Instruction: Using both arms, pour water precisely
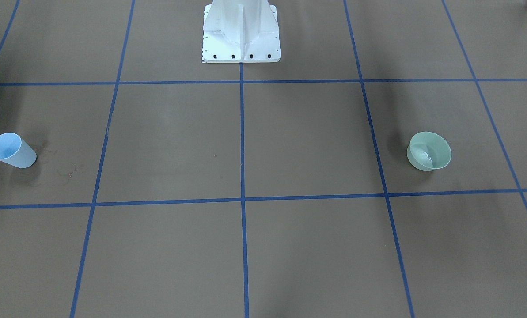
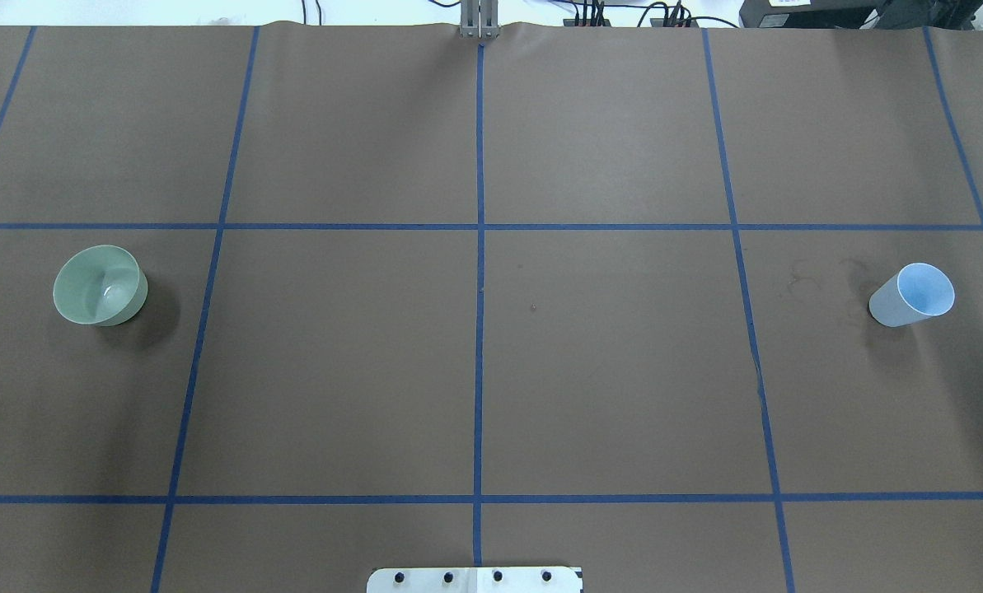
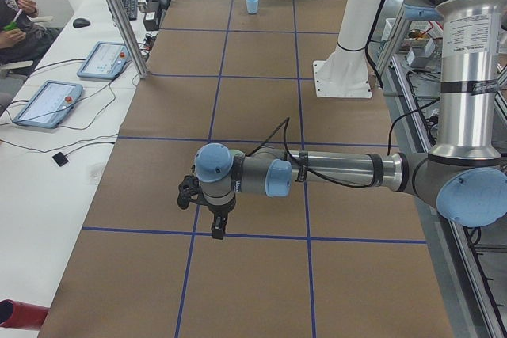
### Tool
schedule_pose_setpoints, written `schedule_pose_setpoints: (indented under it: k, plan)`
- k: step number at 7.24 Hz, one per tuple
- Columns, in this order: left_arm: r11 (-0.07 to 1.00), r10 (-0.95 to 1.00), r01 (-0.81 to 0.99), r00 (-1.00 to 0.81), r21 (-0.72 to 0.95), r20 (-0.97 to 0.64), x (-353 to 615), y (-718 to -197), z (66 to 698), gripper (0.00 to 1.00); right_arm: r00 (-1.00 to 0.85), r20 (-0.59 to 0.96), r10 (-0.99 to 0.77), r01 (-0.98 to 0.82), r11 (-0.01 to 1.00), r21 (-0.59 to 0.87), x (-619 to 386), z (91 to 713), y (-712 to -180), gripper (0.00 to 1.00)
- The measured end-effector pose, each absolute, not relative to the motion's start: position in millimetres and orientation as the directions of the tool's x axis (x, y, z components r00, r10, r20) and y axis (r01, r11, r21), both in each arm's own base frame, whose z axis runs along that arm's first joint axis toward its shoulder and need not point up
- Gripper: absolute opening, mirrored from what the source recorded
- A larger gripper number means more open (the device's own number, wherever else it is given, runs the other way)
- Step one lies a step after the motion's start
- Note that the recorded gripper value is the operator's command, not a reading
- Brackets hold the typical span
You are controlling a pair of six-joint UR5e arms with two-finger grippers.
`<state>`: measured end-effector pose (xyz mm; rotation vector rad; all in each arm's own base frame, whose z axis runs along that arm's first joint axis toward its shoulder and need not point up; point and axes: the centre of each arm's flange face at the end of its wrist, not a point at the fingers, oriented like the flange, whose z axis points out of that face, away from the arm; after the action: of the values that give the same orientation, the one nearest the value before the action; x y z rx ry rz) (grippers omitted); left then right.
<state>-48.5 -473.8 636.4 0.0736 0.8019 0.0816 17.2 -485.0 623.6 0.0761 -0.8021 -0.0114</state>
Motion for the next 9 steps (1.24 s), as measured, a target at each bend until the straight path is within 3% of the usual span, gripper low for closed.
schedule_pose_setpoints:
  k: [5, 9]
  plan:
    - [0.994, 0.109, -0.059, 0.686, 0.095, -0.719, -20.2, -477.8, 627.3, 1.0, 0.693, 0.72, -0.04, -0.019, 0.997, 0.073, 17.0, 622.3, -484.7, 1.0]
    - [0.992, 0.094, -0.122, 0.679, 0.015, -0.728, 81.1, -497.4, 601.9, 1.0, 0.693, 0.72, -0.042, -0.018, 0.997, 0.075, 16.9, 622.0, -484.8, 1.0]
